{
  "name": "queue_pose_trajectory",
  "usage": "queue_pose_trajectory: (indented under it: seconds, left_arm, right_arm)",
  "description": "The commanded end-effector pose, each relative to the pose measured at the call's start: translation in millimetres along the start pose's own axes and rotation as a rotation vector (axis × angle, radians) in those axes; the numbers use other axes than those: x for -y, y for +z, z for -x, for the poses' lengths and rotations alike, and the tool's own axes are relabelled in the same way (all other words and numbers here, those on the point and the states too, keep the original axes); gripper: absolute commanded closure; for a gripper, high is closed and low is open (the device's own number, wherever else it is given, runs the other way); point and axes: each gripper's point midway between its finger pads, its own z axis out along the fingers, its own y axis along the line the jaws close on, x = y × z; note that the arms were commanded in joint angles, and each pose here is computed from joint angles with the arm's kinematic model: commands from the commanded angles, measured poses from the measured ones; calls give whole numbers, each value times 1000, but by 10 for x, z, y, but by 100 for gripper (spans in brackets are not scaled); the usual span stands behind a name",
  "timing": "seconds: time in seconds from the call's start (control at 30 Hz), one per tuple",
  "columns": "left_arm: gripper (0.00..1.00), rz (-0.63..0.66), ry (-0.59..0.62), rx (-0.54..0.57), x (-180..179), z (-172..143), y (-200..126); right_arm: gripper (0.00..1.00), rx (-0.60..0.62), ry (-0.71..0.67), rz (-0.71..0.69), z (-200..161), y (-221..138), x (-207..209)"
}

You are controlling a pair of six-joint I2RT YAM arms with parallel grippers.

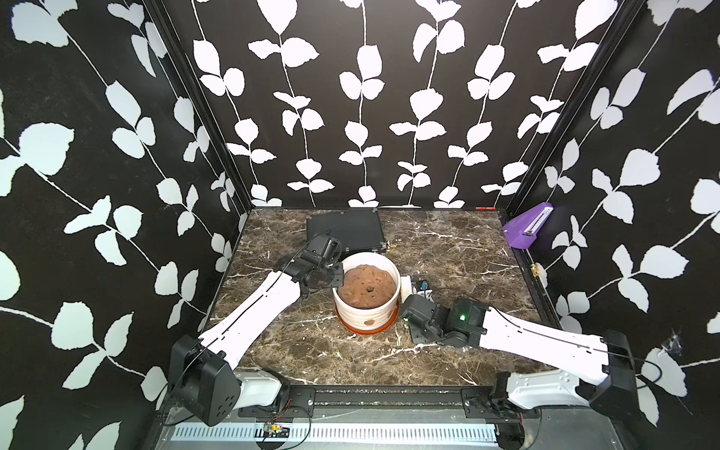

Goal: Scrub the dried mud off the ceramic pot
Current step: Rotate the pot on the tray.

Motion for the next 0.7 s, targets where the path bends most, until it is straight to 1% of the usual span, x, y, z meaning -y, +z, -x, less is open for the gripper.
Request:
queue_pose_trajectory:
  seconds: [0.0,0.1,0.23,0.37,0.67]
  left_arm:
    - [80,-42,8,42,121,159,-85]
    - [85,-43,9,43,134,182,-66]
    - [89,-51,2,28,157,161,-6]
    - [100,-67,-10,19,175,138,28]
    - [100,-61,-26,19,117,49,-43]
  right_arm:
    - [100,39,-27,-15,107,-123,17]
    - [100,51,-21,-19,106,-147,69]
    - [100,48,-17,-22,112,-178,95]
    - [100,49,-11,-24,105,-208,125]
    - [100,32,-9,-7,81,-188,58]
